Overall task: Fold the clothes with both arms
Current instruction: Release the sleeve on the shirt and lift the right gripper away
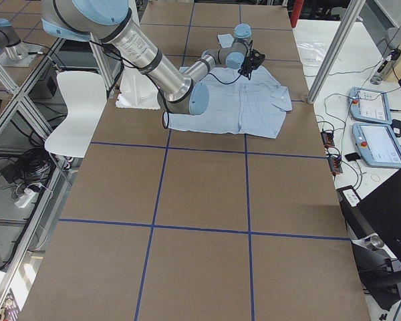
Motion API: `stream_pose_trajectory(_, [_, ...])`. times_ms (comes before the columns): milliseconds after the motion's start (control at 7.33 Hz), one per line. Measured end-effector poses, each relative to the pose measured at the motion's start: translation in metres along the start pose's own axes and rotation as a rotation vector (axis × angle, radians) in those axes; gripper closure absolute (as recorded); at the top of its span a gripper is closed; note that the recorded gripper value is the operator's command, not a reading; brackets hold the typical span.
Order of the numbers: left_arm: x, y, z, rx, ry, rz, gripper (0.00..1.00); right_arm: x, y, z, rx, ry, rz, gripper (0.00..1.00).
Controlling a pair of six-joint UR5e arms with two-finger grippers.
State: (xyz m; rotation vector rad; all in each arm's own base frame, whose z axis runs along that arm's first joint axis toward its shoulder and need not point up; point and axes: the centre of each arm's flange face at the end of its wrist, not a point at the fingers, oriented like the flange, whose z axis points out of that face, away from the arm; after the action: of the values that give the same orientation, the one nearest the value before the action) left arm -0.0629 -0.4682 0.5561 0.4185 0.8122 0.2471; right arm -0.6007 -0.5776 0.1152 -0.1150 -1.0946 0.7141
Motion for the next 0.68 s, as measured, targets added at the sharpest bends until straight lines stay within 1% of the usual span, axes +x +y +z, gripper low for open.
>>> stream_pose_trajectory(136, [0.002,0.000,0.000,0.002,0.020,-0.002,0.07,0.002,0.000,-0.005,0.000,0.006,0.005,0.00])
stream_pose_trajectory(273, [0.004,0.000,0.003,-0.004,0.037,-0.034,0.07,0.016,-0.007,-0.011,0.007,0.024,0.013,0.00])
stream_pose_trajectory(409, [0.010,-0.002,0.013,-0.022,0.051,-0.086,0.06,0.044,-0.026,-0.021,0.013,0.038,0.026,0.00])
stream_pose_trajectory(546, [0.028,-0.008,0.033,-0.053,0.073,-0.100,0.01,0.076,-0.056,-0.037,0.006,0.049,0.046,0.00])
stream_pose_trajectory(682, [0.047,-0.011,0.056,-0.084,0.094,-0.108,0.01,0.105,-0.088,-0.054,-0.010,0.059,0.064,0.00])
